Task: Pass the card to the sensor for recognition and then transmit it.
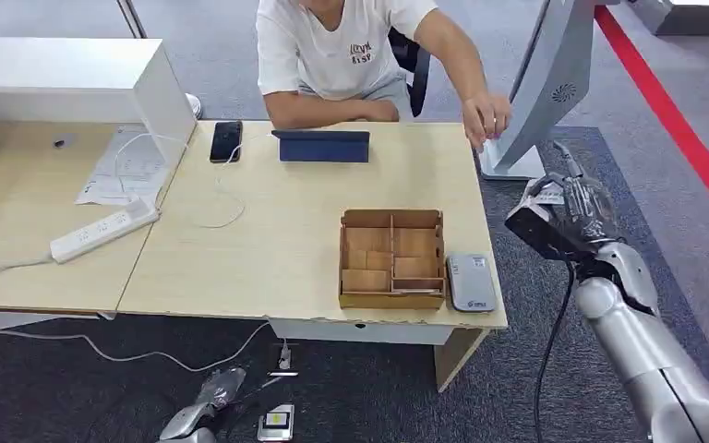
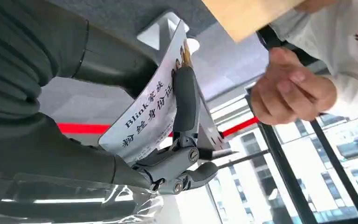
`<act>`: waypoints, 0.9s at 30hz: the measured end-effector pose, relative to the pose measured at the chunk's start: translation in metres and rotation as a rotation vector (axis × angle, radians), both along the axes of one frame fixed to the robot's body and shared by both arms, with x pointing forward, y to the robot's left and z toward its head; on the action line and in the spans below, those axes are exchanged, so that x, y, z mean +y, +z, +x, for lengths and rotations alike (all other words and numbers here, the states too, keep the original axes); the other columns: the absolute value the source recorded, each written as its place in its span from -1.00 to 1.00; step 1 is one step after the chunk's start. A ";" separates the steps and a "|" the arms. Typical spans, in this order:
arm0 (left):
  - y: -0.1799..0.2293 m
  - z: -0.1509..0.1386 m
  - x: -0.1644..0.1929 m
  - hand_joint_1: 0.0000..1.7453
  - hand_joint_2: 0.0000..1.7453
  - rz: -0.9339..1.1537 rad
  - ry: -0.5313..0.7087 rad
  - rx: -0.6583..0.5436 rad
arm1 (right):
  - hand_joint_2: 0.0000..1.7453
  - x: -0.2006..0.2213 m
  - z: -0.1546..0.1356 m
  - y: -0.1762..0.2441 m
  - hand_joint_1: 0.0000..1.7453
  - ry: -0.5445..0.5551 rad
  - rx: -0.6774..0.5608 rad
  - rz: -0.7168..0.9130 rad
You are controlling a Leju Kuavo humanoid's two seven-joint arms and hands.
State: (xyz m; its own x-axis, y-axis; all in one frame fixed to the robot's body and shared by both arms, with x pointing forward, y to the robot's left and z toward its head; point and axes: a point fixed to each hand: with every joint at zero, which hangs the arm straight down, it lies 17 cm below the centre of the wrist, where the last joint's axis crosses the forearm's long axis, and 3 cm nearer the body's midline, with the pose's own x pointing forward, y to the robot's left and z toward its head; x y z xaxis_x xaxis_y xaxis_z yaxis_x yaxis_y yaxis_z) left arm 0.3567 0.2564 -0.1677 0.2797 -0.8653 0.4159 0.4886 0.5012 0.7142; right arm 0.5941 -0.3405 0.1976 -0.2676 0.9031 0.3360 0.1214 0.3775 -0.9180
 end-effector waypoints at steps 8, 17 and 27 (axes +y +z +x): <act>0.002 0.004 -0.011 -1.00 -1.00 0.006 -0.051 0.002 | 1.00 0.030 0.019 0.070 1.00 0.076 -0.094 -0.020; 0.007 0.010 -0.026 -1.00 -1.00 0.012 -0.121 0.005 | 1.00 0.085 0.042 0.110 1.00 0.144 -0.129 -0.035; 0.011 0.015 -0.032 -1.00 -1.00 0.006 -0.132 -0.004 | 1.00 0.128 0.051 0.103 1.00 0.166 -0.075 -0.027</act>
